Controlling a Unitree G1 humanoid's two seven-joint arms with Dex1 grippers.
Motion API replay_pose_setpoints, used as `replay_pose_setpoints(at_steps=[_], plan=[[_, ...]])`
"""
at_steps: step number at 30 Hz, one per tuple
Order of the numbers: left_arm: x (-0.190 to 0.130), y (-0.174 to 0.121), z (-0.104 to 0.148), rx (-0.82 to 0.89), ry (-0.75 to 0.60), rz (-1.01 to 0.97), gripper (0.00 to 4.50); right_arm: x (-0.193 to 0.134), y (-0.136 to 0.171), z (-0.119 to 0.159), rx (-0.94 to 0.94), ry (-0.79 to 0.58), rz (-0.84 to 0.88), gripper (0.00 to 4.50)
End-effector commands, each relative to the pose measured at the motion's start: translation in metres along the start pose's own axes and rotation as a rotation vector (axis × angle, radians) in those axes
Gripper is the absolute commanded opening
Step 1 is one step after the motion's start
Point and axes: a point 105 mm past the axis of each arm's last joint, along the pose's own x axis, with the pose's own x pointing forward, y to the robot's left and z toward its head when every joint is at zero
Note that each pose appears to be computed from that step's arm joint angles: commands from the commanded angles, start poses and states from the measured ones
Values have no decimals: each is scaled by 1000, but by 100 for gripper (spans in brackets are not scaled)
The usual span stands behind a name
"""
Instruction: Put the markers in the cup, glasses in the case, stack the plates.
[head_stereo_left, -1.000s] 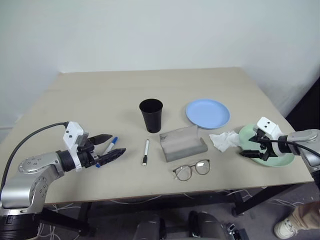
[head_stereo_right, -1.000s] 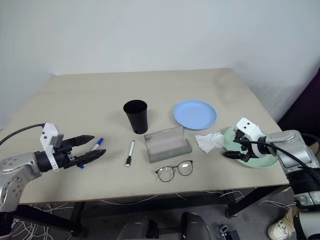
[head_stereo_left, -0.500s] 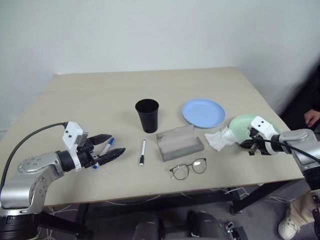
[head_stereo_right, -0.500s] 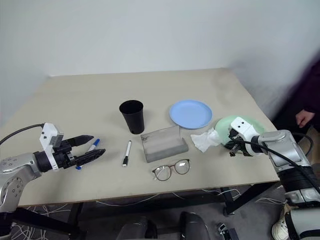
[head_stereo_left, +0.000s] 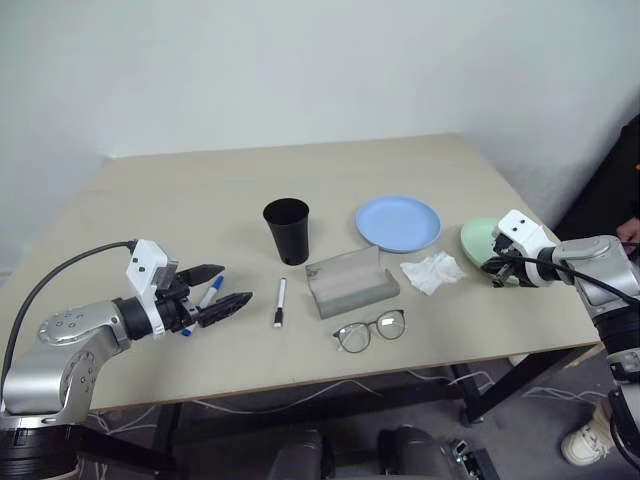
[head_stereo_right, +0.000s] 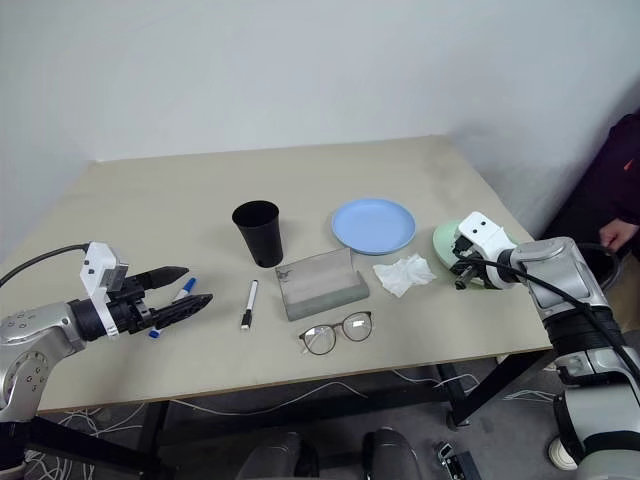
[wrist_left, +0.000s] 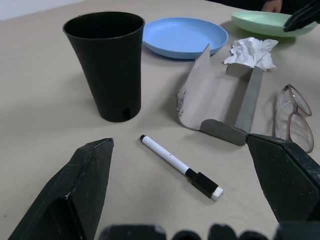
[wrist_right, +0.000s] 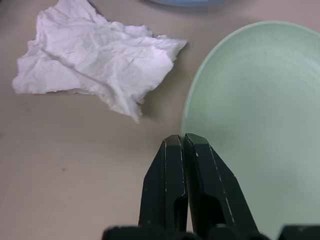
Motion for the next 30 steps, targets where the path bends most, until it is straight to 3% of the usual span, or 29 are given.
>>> replay_pose_setpoints(at_steps=[1,11,15,22,30], plan=[[-2,1,16,45,-42,2,450,-7,-10,28,-77,-65,-43,5],[0,1,16,40,-45,3,450,2,-16,71,-193,-192,-99,5],[0,1,16,37,-47,5,450,10,0,103,-284,-342,-57,5],[1,1,17,35,-58,20,450,34,36,134,-404,-401,90,5],[-5,-1,16,27,-72,55,450,58,58,145,-500,-381,162,5]])
